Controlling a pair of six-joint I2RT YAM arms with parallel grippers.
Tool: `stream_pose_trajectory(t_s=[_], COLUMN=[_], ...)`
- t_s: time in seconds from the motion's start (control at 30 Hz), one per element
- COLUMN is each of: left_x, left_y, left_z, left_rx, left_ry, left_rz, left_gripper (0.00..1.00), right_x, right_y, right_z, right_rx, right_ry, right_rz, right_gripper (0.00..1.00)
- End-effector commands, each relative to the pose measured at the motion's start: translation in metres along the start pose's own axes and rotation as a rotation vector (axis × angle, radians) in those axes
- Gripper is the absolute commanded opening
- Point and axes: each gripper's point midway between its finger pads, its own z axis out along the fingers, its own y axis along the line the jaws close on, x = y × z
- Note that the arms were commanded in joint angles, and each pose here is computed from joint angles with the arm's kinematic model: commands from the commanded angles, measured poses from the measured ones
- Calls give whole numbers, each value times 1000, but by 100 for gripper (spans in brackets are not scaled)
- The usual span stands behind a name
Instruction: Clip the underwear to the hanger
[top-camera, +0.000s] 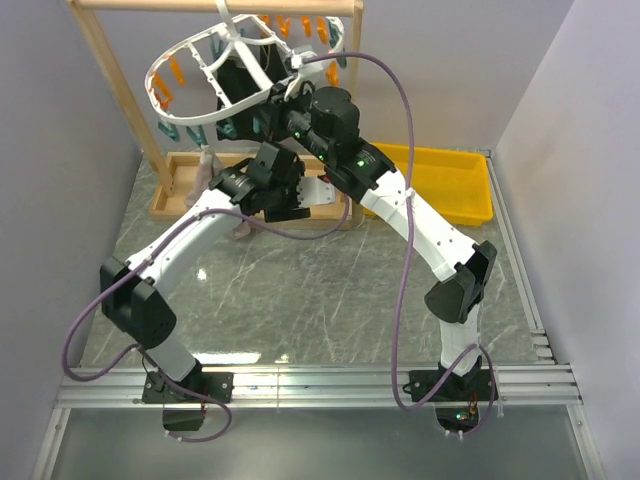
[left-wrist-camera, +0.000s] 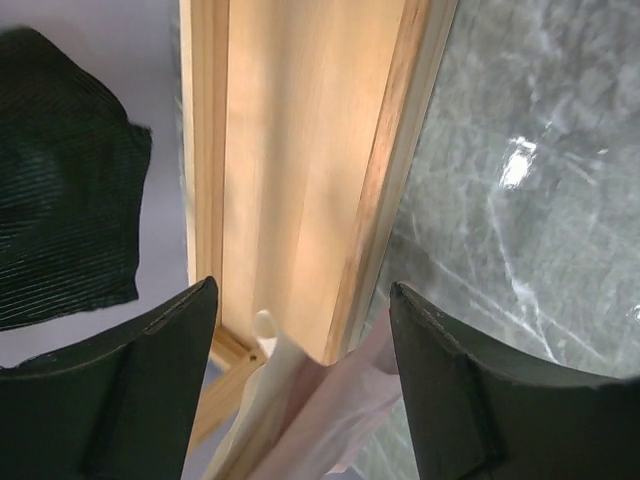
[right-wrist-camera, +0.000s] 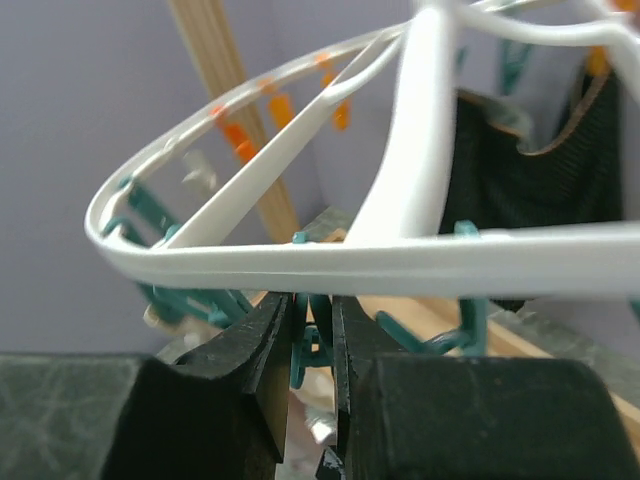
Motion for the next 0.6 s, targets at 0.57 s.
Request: stream_pose_trajectory(t_s=[0.57], left_x=[14], left_y=[-5], left_z=[3], left_rx=[-14], left_ry=[145], left_rz=[-12], left_gripper=[75], right_x=[-9], right_y=[33], right_z=[-5], right_rx=[-65], right_ry=[-17], right_rz=[-7], right_gripper=[0])
